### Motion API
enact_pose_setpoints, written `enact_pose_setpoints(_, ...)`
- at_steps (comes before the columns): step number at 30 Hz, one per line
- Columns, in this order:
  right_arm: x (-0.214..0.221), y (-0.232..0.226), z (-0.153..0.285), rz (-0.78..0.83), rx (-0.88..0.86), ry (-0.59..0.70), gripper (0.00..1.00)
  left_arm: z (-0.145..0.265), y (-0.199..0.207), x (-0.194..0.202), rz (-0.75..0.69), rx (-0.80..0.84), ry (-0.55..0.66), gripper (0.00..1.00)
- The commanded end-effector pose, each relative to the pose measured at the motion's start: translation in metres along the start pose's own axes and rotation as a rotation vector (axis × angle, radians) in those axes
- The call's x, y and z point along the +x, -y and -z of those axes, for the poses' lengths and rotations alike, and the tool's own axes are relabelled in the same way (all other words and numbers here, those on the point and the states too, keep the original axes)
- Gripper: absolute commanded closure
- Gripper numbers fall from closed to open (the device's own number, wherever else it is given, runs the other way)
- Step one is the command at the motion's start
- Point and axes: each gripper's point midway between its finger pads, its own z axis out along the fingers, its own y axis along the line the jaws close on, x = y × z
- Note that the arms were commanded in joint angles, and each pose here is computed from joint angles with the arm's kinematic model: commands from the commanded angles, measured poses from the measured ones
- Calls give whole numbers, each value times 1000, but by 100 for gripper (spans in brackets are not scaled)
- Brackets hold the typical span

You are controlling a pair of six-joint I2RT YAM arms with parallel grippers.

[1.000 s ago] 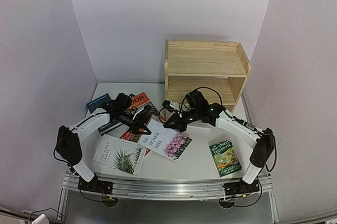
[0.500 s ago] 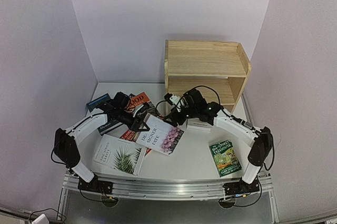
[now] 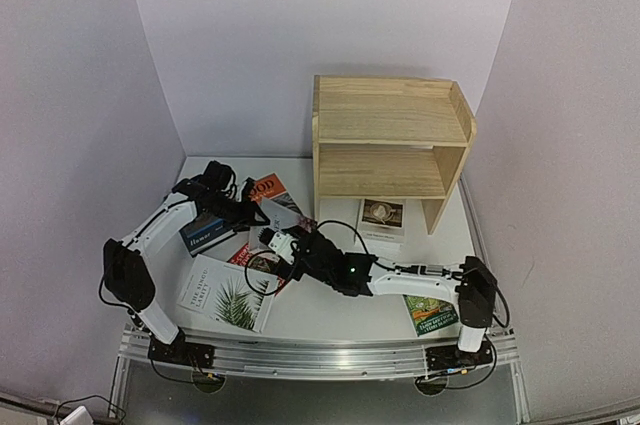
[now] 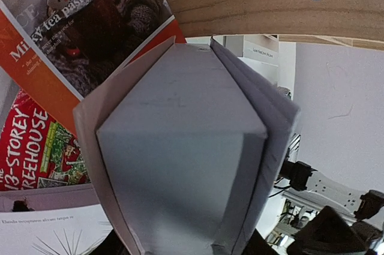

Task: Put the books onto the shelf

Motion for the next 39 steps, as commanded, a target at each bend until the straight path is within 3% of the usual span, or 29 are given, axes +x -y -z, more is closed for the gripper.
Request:
enact_pose_setpoints(1,-9,17,-27,45,205,91,14,25,4,-37,99,-9,137,77)
enact_pose_setpoints(7,23,0,-50,58,223,31,12,23,2,-35,116,-4,125,77)
enact_pose_setpoints(14,52,28,-54,81,463,-65,10,22,3,-37,112,0,120,77)
enact_pose_setpoints(23,45,38,-70,143,593,-24,13,21,7,-38,115,24,111,77)
enact_pose_setpoints(30,34,55,-75,144,703,34,31,23,10,-38,110,38,113,76)
enact_pose_setpoints(36,22,65,-65,135,743,64,72,26,8,-38,115,43,119,71)
enact_pose_setpoints(39,11,71,-48,97,754,85,99,34,8,-41,109,56,142,48)
